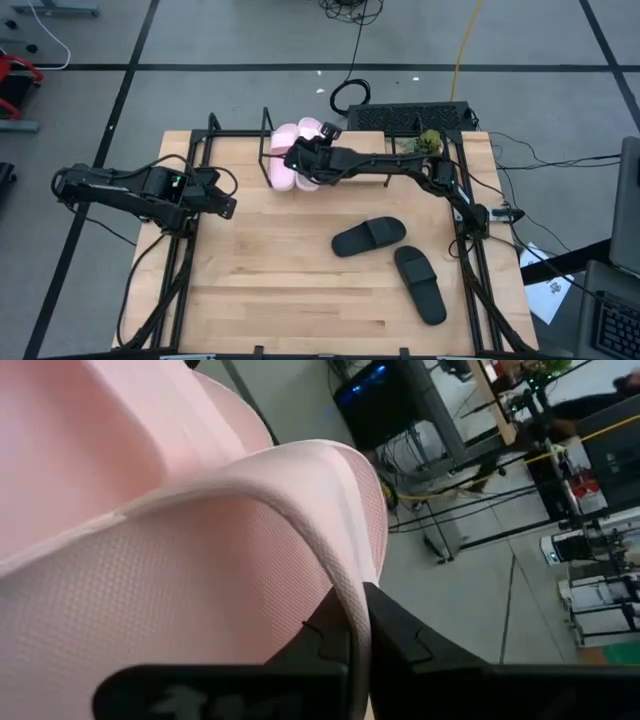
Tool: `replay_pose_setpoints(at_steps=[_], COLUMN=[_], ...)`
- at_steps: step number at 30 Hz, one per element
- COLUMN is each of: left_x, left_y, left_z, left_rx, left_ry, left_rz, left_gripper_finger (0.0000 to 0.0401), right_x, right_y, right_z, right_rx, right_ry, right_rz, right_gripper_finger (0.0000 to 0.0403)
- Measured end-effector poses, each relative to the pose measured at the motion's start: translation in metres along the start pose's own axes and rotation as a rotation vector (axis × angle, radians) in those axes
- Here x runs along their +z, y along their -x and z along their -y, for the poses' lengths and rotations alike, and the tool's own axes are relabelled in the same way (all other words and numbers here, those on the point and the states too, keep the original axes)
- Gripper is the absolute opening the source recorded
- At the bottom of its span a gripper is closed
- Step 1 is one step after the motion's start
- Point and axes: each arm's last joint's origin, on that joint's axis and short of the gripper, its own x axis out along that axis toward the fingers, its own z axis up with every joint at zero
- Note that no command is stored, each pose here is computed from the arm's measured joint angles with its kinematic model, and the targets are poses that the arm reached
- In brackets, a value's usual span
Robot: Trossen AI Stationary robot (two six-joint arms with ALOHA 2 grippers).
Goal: Pick and place slides into the shelf
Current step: Put the pink slipper on the shelf
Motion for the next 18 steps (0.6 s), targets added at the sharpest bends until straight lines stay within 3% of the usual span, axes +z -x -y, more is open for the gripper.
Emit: replay_pose_setpoints(at_steps=[4,11,18], left_x=[0.0,0.0,0.0], left_y=[0.0,0.0,0.0], left_z=[0.0,0.0,0.0], left_rx=[0.001,0.003,0.004], left_ry=[-0.002,-0.012,-0.012], left_rz=[0.001,0.005,0.005], left_gripper_finger=[0.0227,0.0227,0.0227], right_x=[-0.001,-0.002,-0.006], right_y=[-0.003,-0.009,-0.017], right_z=[0.002,-0.003,-0.006], right_rx=[-0.031,0.082,0.083], right_ry=[0.056,-0.004,0.018], right_rz=[-0.013,-0.009,-0.032], right_gripper_finger=[0.0,0.0,0.0])
